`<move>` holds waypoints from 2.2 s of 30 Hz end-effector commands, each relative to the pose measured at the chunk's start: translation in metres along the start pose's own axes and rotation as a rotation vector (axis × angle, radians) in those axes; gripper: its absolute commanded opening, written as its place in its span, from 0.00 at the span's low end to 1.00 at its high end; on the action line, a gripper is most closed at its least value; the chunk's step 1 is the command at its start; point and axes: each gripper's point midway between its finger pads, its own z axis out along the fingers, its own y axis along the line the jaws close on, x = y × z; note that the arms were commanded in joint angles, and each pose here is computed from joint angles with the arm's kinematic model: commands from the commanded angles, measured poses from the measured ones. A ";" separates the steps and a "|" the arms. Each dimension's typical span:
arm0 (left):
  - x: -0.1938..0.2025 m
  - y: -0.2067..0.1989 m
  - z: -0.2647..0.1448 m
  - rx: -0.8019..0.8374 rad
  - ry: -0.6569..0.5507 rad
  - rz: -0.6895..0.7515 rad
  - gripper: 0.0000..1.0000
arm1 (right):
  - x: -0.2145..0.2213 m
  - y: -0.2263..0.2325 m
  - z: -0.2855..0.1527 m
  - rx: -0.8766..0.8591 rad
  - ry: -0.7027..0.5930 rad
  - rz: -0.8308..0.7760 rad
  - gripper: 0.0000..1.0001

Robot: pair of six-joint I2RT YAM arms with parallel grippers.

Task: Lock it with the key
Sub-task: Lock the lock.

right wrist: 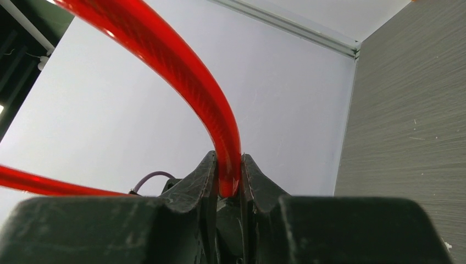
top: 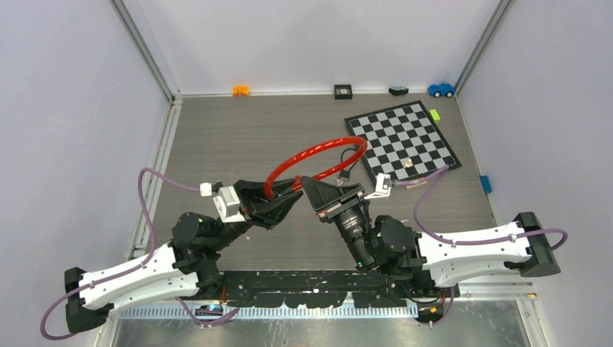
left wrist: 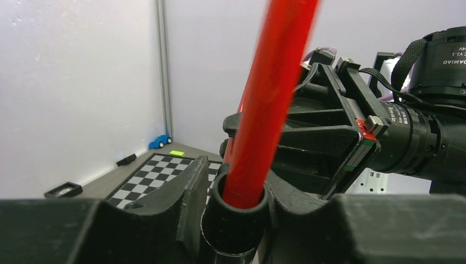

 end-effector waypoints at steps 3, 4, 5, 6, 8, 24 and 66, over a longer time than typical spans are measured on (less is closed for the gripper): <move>-0.013 -0.001 0.001 0.004 -0.036 -0.010 0.16 | -0.010 0.026 0.000 -0.045 -0.011 0.125 0.01; -0.013 0.000 0.001 -0.004 -0.037 -0.015 0.11 | -0.010 0.027 0.001 -0.046 -0.010 0.126 0.01; -0.014 0.002 0.001 -0.015 -0.038 -0.020 0.07 | -0.010 0.027 0.001 -0.047 -0.010 0.127 0.01; -0.013 0.004 0.000 -0.027 -0.038 -0.022 0.02 | -0.009 0.027 0.000 -0.048 -0.008 0.125 0.01; -0.012 0.008 0.000 -0.055 -0.034 -0.030 0.00 | -0.009 0.027 0.000 -0.050 -0.006 0.119 0.01; -0.022 0.034 -0.010 -0.202 -0.090 -0.062 0.00 | -0.022 0.023 -0.006 -0.075 -0.012 -0.023 0.74; -0.139 0.043 -0.021 -0.229 -0.537 -0.340 0.00 | 0.019 0.033 -0.037 -0.580 0.110 -0.798 0.79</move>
